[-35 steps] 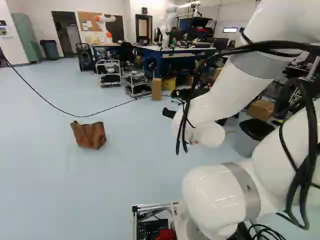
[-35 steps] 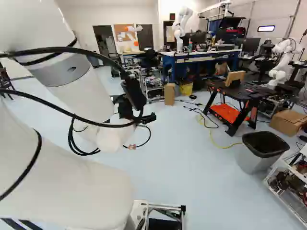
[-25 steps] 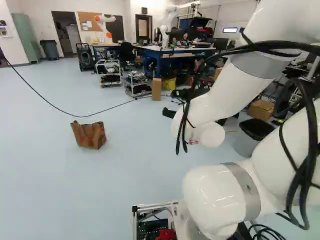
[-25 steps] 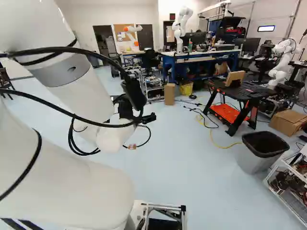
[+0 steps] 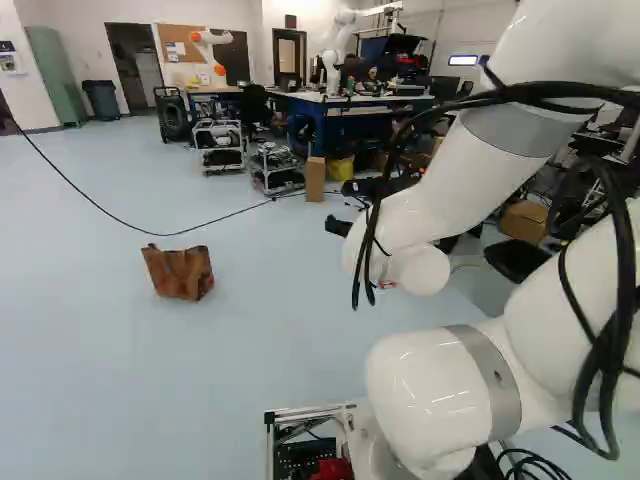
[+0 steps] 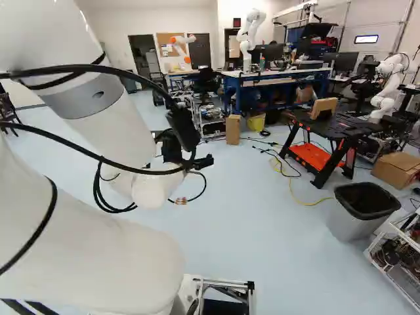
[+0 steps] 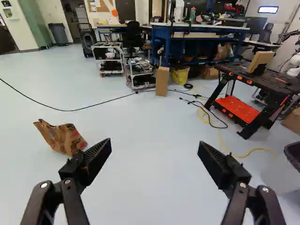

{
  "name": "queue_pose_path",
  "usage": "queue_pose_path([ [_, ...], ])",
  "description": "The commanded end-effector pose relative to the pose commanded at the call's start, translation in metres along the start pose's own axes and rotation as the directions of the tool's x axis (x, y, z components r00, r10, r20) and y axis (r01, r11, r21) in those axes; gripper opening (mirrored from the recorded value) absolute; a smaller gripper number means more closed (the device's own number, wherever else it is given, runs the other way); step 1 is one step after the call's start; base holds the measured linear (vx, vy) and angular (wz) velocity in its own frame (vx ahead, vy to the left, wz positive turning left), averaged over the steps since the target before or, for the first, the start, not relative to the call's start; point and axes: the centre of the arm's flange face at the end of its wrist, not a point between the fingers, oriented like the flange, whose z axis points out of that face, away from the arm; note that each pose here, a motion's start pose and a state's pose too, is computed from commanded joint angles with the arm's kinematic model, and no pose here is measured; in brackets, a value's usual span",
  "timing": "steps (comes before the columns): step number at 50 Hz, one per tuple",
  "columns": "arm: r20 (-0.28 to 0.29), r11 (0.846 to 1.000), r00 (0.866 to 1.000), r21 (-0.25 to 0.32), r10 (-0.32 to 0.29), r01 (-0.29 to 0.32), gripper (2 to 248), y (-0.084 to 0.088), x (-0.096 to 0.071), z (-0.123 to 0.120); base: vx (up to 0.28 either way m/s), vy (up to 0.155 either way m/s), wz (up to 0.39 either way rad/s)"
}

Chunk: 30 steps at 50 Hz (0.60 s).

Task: Pick up the grocery bag from the ground

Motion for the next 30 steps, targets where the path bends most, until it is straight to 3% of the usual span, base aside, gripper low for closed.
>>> queue_pose_path([
  [15,0.0,1.0,1.0,0.0,0.0,0.0,247,0.0,0.0,0.0,0.213,0.014,0.012],
  [30,0.0,1.0,1.0,0.0,0.0,0.0,247,0.0,0.0,0.0,0.157,0.049,0.216],
])
